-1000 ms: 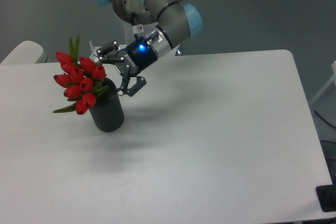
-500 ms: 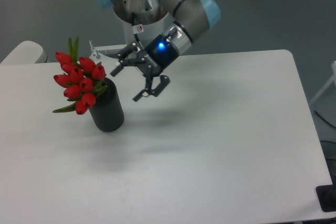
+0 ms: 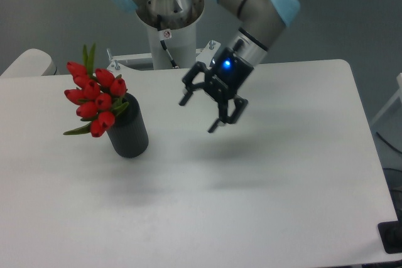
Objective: Insert the flowers into the vase
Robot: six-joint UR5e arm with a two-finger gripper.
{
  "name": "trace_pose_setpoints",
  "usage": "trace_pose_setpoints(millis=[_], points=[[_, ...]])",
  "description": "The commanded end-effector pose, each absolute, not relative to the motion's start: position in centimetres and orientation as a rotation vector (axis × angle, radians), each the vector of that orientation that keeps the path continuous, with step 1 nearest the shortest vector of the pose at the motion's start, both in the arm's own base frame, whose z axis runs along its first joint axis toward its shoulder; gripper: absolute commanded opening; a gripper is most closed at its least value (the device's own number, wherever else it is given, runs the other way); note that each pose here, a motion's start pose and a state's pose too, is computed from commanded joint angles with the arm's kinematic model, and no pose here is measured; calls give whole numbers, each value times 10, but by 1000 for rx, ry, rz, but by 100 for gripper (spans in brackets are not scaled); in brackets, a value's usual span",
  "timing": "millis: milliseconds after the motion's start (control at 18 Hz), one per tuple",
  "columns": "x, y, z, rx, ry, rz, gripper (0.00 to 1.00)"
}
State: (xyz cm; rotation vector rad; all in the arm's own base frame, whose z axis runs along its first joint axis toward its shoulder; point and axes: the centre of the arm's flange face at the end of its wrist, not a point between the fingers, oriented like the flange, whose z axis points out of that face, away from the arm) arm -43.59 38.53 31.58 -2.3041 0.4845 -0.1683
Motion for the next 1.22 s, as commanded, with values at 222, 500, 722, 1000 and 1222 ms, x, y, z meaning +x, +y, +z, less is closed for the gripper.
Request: trace_pose_setpoints(millis=[222, 500, 722, 1000, 1222], points=[[-483, 400, 315, -2434, 546, -98, 100], [-512, 421, 309, -2633, 665, -13, 100], [-521, 453, 294, -2800, 779, 26, 100], [-527, 477, 276, -2936, 891, 67, 100], [-535, 487, 265, -2955, 906, 71, 100]])
